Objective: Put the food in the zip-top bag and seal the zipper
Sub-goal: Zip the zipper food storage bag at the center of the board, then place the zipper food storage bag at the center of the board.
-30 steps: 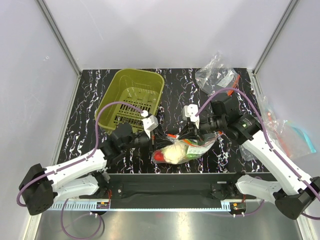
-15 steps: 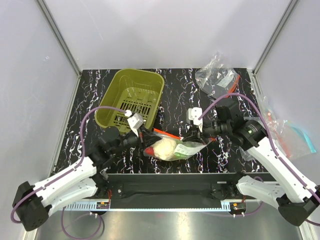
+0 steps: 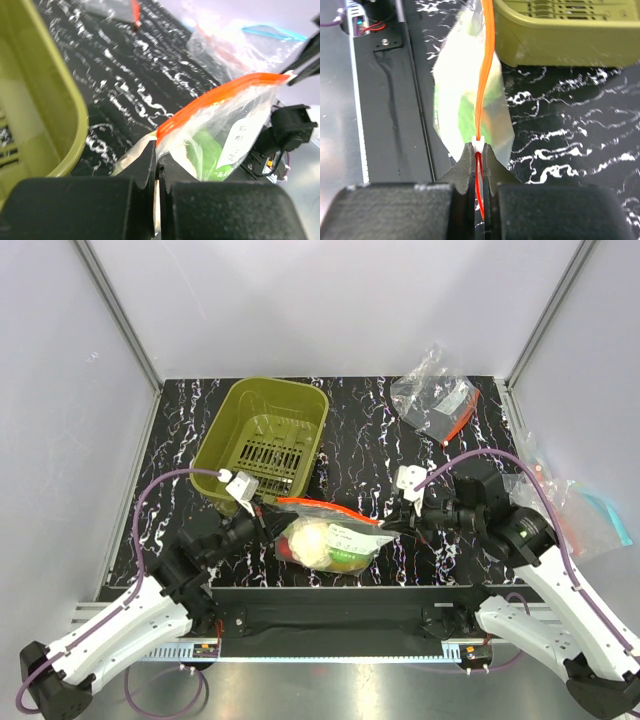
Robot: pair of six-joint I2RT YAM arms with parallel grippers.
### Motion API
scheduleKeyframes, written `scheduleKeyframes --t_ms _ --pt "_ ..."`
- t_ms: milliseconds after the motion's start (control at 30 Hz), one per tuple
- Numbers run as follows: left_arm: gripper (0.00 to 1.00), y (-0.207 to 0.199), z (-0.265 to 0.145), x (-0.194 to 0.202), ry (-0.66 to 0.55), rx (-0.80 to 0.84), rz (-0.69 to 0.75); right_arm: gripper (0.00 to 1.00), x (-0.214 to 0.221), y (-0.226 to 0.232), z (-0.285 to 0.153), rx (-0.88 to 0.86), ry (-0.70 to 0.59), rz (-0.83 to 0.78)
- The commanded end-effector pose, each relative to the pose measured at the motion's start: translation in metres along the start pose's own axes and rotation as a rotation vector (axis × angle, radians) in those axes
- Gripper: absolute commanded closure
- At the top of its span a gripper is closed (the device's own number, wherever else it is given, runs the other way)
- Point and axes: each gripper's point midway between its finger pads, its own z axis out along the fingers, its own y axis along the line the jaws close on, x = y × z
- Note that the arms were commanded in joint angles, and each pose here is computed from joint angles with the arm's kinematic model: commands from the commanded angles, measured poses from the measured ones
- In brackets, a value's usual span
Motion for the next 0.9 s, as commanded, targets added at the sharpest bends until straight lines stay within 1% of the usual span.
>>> scheduleKeyframes --t_ms 0,67,100,233,333,467,500,533,600,667,700,733,867 --pt "1.00 0.035 -0.009 0.004 -0.012 -0.192 -0.051 1.00 0.011 -0.010 -0.011 0.107 0.032 0.047" --pt "1.00 0.042 -0.013 0.004 -0.027 -0.231 -0.065 1.00 0.021 -0.017 -0.013 0.145 0.057 0.053" --pt "1.00 0.044 -0.016 0.000 -0.058 -0.246 -0.071 1.00 0.023 -0.020 -0.014 0.157 0.063 0.057" --pt "1.00 0.054 -0.024 0.003 -0.079 -0.301 -0.098 1.00 0.032 -0.028 -0.014 0.180 0.083 0.081" --pt "1.00 0.058 -0.027 0.007 -0.063 -0.325 -0.105 1.00 0.033 -0.040 -0.017 0.225 0.086 0.081" --pt "1.00 0.047 -0.018 0.003 -0.063 -0.258 -0.075 1.00 0.022 -0.055 -0.014 0.254 0.050 0.077" --pt "1.00 0.041 -0.011 0.003 -0.047 -0.214 -0.047 1.00 0.015 -0.063 -0.007 0.253 0.033 0.076" --pt "1.00 0.040 -0.008 0.007 -0.025 -0.204 -0.039 1.00 0.016 -0.067 -0.003 0.251 0.036 0.079" --pt "1.00 0.038 -0.003 0.002 -0.018 -0.195 -0.014 1.00 0.002 -0.086 0.009 0.254 0.021 0.080" --pt "0.99 0.038 0.003 -0.002 -0.019 -0.196 0.000 1.00 -0.006 -0.107 0.023 0.267 0.022 0.097" --pt "0.98 0.037 0.005 -0.006 -0.022 -0.193 0.009 1.00 -0.015 -0.118 0.027 0.278 0.001 0.081" --pt "0.97 0.035 0.008 -0.013 -0.048 -0.181 0.016 1.00 -0.020 -0.126 0.033 0.280 -0.009 0.076" --pt "0.94 0.038 0.011 -0.018 -0.054 -0.205 0.025 1.00 -0.040 -0.171 0.066 0.281 -0.021 0.103"
